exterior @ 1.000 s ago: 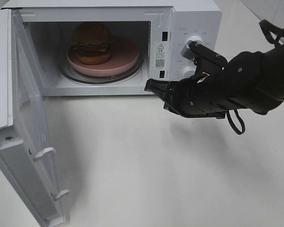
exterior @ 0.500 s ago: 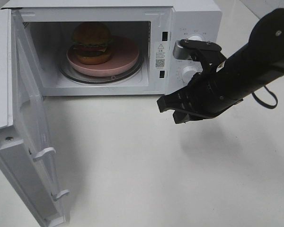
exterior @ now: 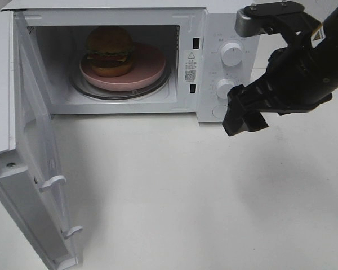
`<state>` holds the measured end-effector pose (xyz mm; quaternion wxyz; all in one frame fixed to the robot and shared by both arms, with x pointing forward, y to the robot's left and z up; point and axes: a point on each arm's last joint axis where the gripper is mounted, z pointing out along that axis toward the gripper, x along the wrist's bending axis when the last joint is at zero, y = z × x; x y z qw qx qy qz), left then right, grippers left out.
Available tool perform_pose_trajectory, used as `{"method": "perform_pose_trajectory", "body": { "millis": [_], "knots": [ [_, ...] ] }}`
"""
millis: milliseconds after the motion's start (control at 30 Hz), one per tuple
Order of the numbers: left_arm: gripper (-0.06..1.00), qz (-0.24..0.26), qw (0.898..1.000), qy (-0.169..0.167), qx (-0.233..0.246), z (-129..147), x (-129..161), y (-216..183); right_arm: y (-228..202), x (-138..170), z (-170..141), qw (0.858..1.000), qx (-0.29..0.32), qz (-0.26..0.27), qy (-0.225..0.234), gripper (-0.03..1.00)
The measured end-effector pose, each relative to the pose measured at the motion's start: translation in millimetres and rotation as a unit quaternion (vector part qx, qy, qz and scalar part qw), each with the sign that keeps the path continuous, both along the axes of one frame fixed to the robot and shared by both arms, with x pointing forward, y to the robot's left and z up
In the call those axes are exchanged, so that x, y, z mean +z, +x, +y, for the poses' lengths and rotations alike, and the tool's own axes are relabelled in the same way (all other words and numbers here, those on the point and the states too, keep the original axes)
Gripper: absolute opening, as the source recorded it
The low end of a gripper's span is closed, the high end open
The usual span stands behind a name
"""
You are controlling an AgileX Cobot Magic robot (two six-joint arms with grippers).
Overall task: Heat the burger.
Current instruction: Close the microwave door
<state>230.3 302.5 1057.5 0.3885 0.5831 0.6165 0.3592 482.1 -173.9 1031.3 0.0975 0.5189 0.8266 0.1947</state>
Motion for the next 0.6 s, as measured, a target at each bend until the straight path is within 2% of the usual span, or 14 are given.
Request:
{"method": "perform_pose_trajectory", "body": {
  "millis": [33,267,400,600],
  "knots": [
    [0.98,0.0,1.0,0.0,0.0,0,0,0,-6,4,-4,1.0,0.004,0.009,-0.012,0.96],
    [0.98,0.0,1.0,0.0,0.0,0,0,0,-24,16,-13,0.999,0.006,0.041,-0.03,0.98],
    [0.98,0.0,1.0,0.0,0.0,0,0,0,-39,25,-20,0.997,0.0,0.066,-0.039,0.95],
    [0.98,0.0,1.0,0.0,0.0,0,0,0,-56,38,-28,0.997,0.002,0.072,-0.042,0.87]
  ]
}}
